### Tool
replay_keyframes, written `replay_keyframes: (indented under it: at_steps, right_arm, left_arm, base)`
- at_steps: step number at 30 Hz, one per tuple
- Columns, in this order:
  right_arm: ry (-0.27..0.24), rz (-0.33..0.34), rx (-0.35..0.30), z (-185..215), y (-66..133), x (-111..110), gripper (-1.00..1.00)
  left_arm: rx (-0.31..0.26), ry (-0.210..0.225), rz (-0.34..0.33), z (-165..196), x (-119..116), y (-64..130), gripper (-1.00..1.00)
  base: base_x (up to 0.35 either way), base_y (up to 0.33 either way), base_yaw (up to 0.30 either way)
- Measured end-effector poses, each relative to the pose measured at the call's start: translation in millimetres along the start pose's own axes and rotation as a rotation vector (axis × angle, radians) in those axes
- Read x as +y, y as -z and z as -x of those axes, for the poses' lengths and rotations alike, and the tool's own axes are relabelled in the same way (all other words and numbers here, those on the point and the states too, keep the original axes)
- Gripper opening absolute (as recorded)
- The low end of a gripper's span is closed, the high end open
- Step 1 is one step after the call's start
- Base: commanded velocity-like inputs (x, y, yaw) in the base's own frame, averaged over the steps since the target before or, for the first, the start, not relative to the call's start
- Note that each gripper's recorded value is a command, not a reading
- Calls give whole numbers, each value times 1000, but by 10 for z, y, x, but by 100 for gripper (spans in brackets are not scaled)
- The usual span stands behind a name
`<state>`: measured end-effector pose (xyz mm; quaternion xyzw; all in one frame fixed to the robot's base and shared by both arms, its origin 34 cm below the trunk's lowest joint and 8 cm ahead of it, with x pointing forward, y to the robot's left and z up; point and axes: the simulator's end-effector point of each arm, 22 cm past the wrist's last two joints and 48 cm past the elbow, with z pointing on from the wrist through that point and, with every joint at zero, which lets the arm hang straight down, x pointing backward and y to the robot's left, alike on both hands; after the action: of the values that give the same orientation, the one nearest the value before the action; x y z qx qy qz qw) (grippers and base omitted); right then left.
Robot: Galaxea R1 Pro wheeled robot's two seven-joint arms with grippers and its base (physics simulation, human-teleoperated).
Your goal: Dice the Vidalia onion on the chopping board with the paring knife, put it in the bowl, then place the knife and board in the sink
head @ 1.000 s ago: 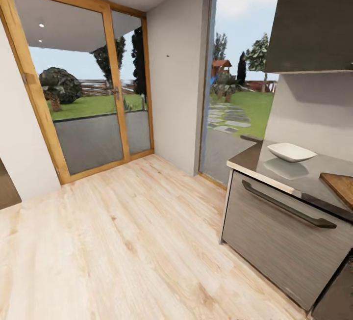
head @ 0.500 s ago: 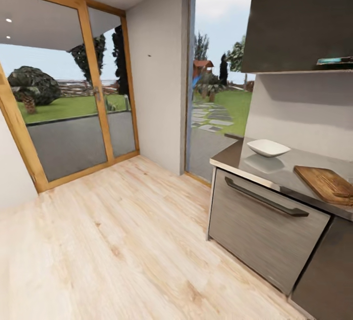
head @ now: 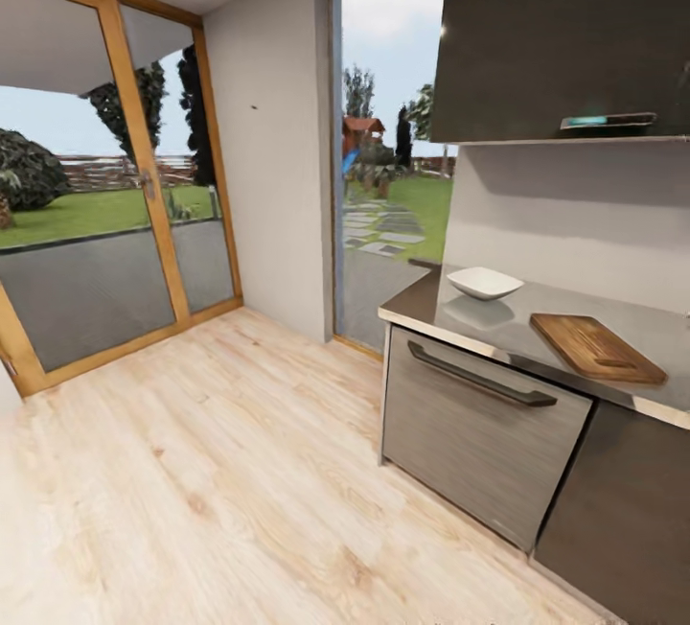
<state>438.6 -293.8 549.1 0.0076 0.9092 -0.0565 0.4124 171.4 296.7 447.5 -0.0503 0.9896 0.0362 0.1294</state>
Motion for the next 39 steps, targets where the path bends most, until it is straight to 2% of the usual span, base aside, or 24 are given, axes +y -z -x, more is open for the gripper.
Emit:
replay_keyframes:
  at_steps: [29,35,39]
  right_arm:
    - [0,-2,-6,13,-1,-10,100]
    - [2,-3,-6,14,-1,-23,100]
    - [2,-3,-6,14,-1,-23,100]
  left_arm:
    - [0,0,0,2,-1,0,100]
    - [3,12,-28,-22,-229,9,100]
    - [17,12,-34,-80,-266,22,100]
  base:
    - [0,0,-220]
    - [0,0,-220]
    - [0,0,-220]
